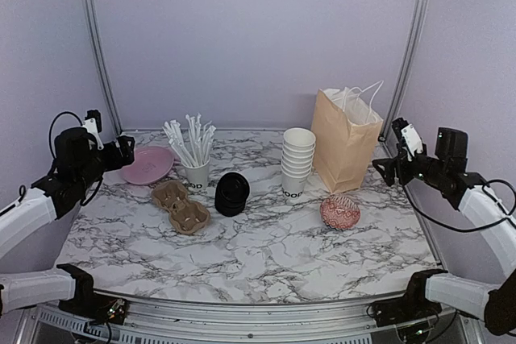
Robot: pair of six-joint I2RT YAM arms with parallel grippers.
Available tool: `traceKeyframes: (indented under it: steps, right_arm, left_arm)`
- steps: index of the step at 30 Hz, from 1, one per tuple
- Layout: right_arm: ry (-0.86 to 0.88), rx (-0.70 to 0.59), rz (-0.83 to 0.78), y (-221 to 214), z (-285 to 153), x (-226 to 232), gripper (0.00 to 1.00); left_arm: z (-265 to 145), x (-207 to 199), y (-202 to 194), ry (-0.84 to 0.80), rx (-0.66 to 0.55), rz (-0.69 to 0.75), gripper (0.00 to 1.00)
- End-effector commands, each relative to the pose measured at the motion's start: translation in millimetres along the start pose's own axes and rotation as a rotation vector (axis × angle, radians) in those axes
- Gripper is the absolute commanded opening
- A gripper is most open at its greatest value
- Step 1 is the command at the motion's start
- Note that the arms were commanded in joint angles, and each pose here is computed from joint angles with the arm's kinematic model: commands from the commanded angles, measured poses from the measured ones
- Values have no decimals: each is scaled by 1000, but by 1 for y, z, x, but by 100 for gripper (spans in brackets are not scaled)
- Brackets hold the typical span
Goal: Pack the takeout coffee
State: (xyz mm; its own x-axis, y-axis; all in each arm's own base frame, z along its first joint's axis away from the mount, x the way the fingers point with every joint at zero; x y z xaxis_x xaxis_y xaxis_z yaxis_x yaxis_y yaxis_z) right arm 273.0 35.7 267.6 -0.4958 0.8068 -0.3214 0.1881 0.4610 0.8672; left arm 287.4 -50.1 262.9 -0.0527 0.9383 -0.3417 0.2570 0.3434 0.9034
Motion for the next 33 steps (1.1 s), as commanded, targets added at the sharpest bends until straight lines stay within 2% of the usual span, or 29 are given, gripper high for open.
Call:
traceKeyframes:
  steps: [1, 4, 5, 7, 12, 17, 22, 27, 33]
  right_arm:
    - [29, -29, 82, 1, -1, 4, 99]
    - [151, -68, 2, 6, -3, 18, 99]
    - [245, -91, -48, 9, -5, 28, 98]
    - [396, -121, -107, 16, -11, 44, 92]
    - [581, -94, -220, 42, -9, 77, 80]
    - [643, -95, -343, 66, -5, 98, 76]
    - [605, -73, -372, 87, 18, 101, 64]
    - [625, -34, -378, 112, 51, 114, 46]
    - [622, 23, -377, 133, 94, 122, 42]
  left_arm:
    - [2, -9, -8, -96, 50, 53, 95]
    - [0, -18, -18, -181, 80, 110, 80]
    - [1, -21, -20, -208, 97, 107, 76]
    - [1, -31, -22, -278, 137, 104, 67]
    - [-1, -60, -25, -428, 232, 130, 55]
    - [-9, -78, -31, -490, 255, 179, 54]
    - [-18, -95, -37, -534, 266, 215, 54]
    - [-19, -100, -43, -550, 272, 229, 56]
    - [-18, -98, -48, -543, 283, 239, 57]
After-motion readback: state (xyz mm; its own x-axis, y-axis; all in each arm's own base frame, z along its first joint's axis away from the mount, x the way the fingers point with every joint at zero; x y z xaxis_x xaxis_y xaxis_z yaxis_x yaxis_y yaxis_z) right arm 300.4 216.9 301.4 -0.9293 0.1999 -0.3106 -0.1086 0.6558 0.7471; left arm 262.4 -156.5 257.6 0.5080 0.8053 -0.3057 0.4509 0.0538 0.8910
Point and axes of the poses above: each gripper's point midway between its finger pads, its own z axis out along the fingers, its own x axis along the line the jaws close on, y = z × x, the point moved 6 cm from there along -z, back along the fingers, and after that the axes turned 7 degrees about -z, right-handed, at the moved point
